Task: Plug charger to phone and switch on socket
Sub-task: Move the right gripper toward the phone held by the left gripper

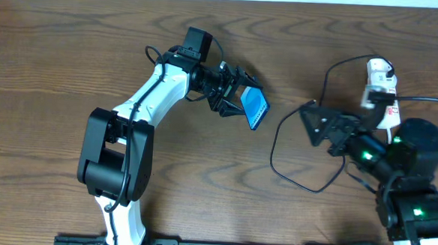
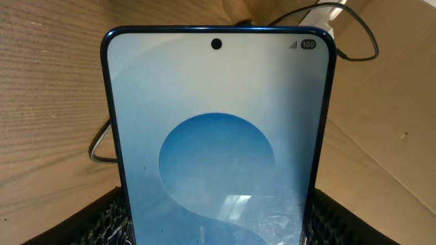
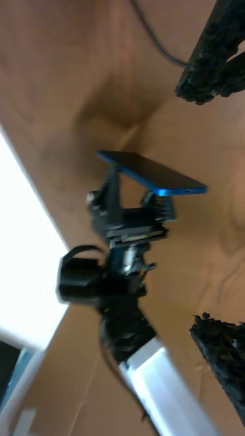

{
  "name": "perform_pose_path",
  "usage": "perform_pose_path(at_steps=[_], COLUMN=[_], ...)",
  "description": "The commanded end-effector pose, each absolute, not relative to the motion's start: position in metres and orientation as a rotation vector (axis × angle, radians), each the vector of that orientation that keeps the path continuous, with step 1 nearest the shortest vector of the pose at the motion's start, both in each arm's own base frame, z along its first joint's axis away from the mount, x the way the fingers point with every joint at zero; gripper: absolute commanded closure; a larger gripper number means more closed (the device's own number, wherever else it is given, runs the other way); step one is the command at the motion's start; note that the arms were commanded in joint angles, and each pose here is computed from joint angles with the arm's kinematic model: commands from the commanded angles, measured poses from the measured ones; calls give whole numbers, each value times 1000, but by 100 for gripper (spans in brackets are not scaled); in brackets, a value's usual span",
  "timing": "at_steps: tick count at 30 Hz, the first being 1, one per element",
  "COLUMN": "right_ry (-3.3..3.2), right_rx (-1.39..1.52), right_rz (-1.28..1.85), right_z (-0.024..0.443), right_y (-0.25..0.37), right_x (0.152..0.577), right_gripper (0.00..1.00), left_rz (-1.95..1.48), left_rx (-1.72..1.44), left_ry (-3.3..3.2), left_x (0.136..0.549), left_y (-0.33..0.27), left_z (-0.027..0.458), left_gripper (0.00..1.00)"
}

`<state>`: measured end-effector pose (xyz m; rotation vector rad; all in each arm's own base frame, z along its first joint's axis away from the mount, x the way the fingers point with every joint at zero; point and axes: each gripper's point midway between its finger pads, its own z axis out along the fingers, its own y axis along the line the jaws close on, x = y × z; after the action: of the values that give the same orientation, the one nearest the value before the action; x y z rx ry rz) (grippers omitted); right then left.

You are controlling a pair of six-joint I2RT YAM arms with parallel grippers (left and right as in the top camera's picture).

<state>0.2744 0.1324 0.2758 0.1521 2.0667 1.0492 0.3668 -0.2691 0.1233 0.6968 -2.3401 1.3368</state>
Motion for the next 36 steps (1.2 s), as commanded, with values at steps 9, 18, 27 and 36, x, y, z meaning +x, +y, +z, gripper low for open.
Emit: perform_pose_path(at_steps=[9, 18, 27, 36], right_ry=[2223, 2325, 2378, 2422], right_rx=[447, 424, 438, 413], right_rz=[792, 680, 623, 578], right_z=[239, 221, 190, 168], right_y=[163, 195, 208, 217], right_x=[281, 305, 323, 329], right_gripper=[1, 1, 20, 23], left_rz=[1392, 1392, 1392, 1392], left_rx=[643, 643, 643, 643], left_ry=[-2350, -2350, -2350, -2350], left_x=[365, 365, 365, 365], left_y=[-271, -271, -271, -271], left_z=[141, 141, 141, 141], left_gripper=[42, 42, 42, 41])
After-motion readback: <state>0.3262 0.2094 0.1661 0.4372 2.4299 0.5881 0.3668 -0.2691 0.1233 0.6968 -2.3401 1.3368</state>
